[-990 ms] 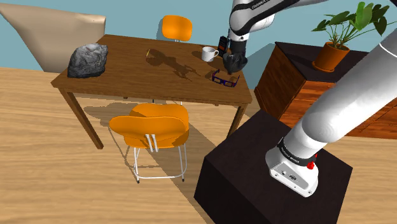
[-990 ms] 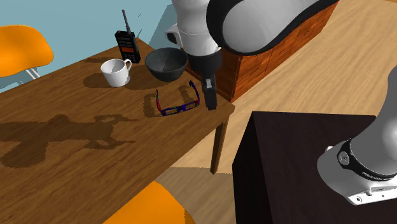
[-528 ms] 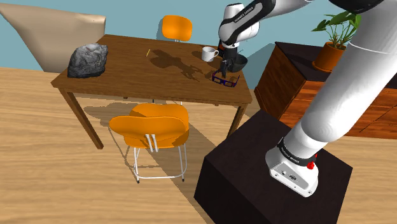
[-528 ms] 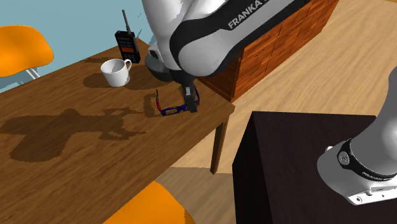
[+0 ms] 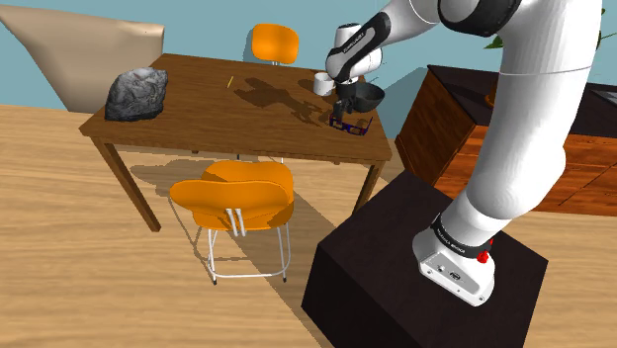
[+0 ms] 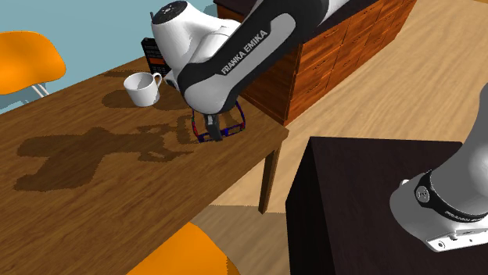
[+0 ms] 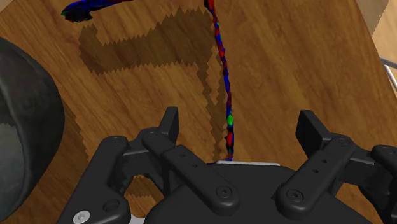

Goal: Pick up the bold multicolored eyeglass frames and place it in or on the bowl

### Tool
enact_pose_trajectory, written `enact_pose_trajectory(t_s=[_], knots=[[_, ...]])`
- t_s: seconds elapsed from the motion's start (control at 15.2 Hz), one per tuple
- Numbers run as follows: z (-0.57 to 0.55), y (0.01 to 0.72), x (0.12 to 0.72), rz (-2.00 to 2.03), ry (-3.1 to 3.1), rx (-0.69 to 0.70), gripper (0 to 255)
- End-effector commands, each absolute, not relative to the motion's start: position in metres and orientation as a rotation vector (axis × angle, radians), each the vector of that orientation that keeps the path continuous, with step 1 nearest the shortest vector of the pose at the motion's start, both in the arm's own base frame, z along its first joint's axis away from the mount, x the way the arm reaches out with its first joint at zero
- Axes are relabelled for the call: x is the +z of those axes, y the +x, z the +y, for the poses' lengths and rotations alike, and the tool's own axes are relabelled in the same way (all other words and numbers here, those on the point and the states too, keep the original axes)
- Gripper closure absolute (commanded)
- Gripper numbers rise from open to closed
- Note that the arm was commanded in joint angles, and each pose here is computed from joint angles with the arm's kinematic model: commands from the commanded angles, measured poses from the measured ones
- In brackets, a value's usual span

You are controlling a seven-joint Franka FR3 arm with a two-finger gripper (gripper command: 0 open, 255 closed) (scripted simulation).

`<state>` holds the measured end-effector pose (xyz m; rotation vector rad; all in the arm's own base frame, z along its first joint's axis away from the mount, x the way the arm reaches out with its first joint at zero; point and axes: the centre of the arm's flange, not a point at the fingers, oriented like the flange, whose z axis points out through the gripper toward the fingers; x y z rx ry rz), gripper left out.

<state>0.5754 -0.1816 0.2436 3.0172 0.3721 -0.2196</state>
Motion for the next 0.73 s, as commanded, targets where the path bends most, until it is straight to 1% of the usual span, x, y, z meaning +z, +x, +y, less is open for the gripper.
enact_pose_trajectory(t_s=[0.0,0.4,0.66], knots=[[-0.185,0.578,0.232,0.378,3.015,-0.219,0],[-0.188,0.574,0.203,0.378,3.015,-0.219,0],[-0.188,0.574,0.203,0.378,3.015,-0.219,0]])
